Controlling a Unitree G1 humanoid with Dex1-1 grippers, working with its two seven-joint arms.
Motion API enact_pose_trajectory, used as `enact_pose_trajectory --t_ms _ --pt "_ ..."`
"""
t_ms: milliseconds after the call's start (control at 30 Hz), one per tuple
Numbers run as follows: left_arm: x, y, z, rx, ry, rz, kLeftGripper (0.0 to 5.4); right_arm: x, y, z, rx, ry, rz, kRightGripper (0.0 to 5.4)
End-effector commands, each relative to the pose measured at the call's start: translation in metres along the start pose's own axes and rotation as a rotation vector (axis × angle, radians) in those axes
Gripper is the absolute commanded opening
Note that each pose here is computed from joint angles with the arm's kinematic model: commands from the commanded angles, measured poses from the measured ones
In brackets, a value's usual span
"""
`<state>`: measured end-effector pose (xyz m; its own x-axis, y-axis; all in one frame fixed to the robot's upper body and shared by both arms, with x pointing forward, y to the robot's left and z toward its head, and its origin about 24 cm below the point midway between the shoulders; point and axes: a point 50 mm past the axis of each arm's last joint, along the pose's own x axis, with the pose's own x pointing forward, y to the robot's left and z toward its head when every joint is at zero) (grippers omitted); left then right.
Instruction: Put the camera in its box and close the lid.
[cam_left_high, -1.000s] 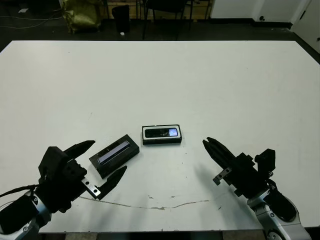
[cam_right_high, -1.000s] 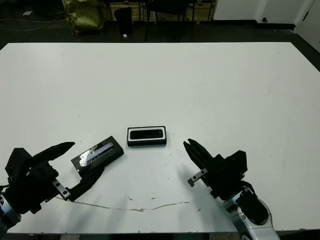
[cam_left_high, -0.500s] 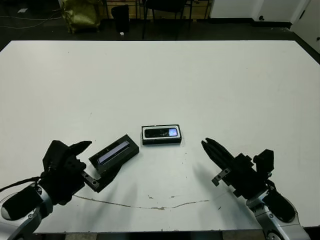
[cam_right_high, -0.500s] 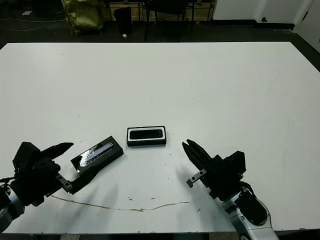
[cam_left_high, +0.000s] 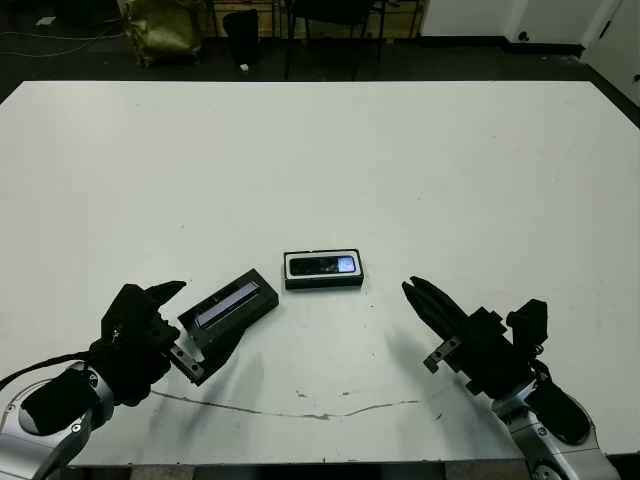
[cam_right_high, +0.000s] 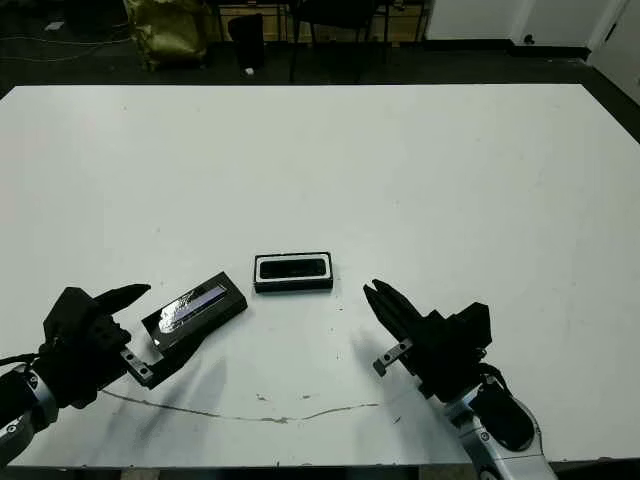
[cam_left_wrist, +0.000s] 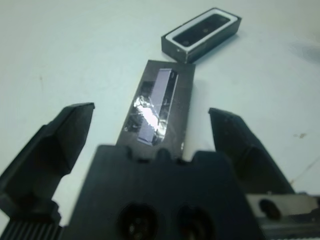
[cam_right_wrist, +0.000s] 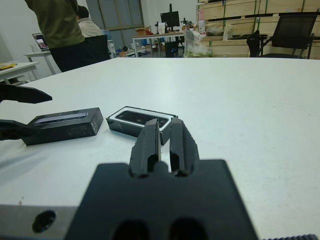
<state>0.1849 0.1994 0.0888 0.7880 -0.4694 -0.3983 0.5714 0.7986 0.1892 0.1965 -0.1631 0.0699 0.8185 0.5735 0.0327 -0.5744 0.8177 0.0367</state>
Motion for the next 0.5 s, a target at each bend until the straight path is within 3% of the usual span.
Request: enact_pose_trajectory --t_ms 33,500 --pt "0.0009 0.0009 -0.0076 0.032 0.050 -0.010 5.39 -0.0023 -0.0019 -0.0035 -0.007 0.021 -0.008 0.00" --pt "0.0044 0.0016 -0.0164 -0.003 0.094 -0.040 5.39 -0.0026 -0.0010 -0.0040 0.016 0.024 -0.005 0.00"
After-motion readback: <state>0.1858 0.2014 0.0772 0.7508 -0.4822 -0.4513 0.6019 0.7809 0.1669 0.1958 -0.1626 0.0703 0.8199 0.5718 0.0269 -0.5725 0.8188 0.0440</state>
